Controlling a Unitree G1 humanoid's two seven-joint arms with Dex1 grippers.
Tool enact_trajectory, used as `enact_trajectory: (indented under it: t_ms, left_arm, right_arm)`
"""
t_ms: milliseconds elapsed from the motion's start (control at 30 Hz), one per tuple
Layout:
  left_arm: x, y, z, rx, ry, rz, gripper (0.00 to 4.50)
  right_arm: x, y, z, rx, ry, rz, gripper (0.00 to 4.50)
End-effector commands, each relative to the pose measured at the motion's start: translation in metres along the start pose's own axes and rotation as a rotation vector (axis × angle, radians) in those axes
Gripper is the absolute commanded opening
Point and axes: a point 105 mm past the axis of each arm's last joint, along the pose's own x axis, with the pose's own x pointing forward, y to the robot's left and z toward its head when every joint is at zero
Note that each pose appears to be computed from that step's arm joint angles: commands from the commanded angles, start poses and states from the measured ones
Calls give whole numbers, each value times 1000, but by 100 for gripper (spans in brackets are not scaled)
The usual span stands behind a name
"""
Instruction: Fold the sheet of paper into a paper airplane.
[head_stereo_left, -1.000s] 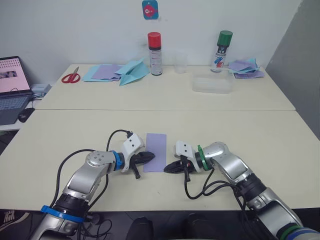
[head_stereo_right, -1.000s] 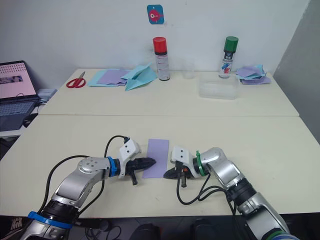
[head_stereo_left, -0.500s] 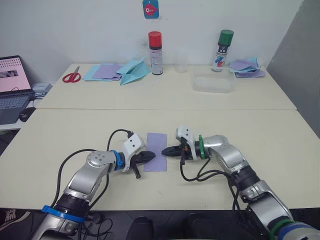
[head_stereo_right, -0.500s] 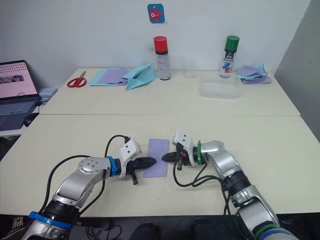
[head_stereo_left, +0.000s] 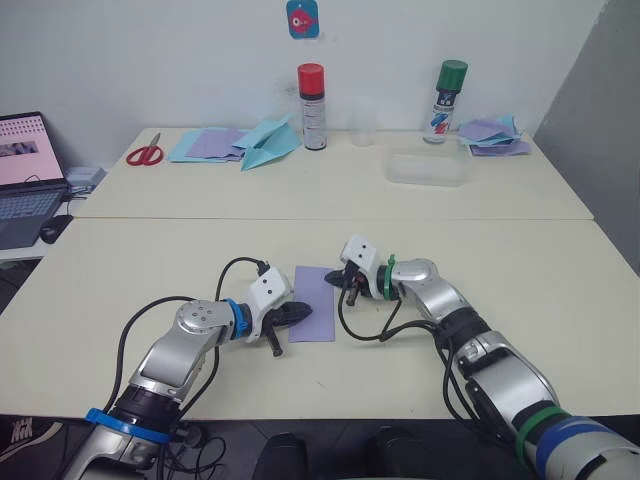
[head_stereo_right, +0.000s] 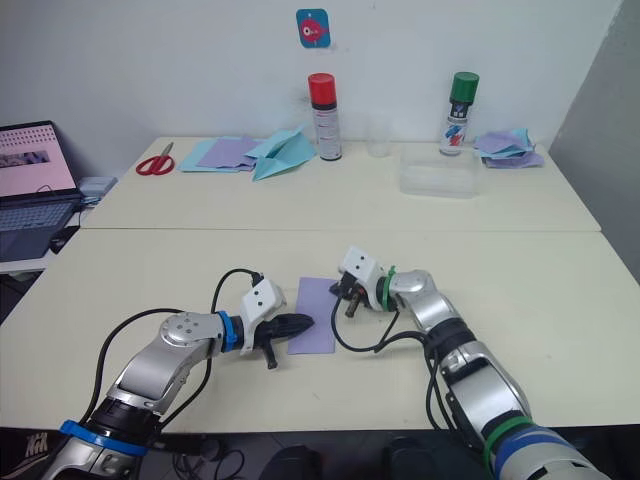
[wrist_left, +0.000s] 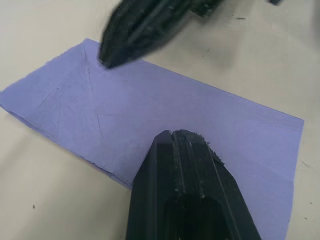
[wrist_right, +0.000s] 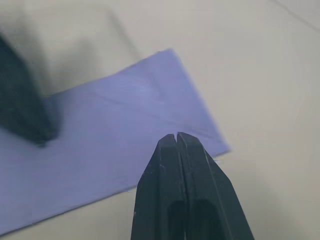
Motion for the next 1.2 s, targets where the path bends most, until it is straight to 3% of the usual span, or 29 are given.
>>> enact_trajectory:
  t_ms: [33, 200, 433, 633, 800, 933, 1100, 1200]
  left_arm:
    - [0, -6, -51, -87, 186, 5, 0]
    - [2, -7, -49, -87, 180, -1, 0]
    - [3, -6, -44, -94, 151, -1, 0]
    - [3, -6, -37, -88, 106, 1, 0]
    - [-5, 5, -17, -60, -22, 50, 0]
    - [-22, 20, 0, -127, -137, 117, 0]
    - [-56, 35, 13, -232, -260, 167, 138]
    - [-66, 37, 14, -248, -284, 171, 235]
  right_arm:
    - [-1, -16, -3, 18, 4, -94, 3]
    - [-3, -22, 10, 42, -77, -114, 3]
    - [-19, 0, 39, -5, -230, 79, 3]
    - [-22, 31, 22, -5, -140, 178, 3]
    - [-15, 48, -2, -24, -19, 193, 3]
    - [-11, 50, -15, -45, 47, 171, 3]
    - [-11, 53, -19, -44, 68, 182, 0]
    - [-11, 52, -19, -44, 68, 180, 0]
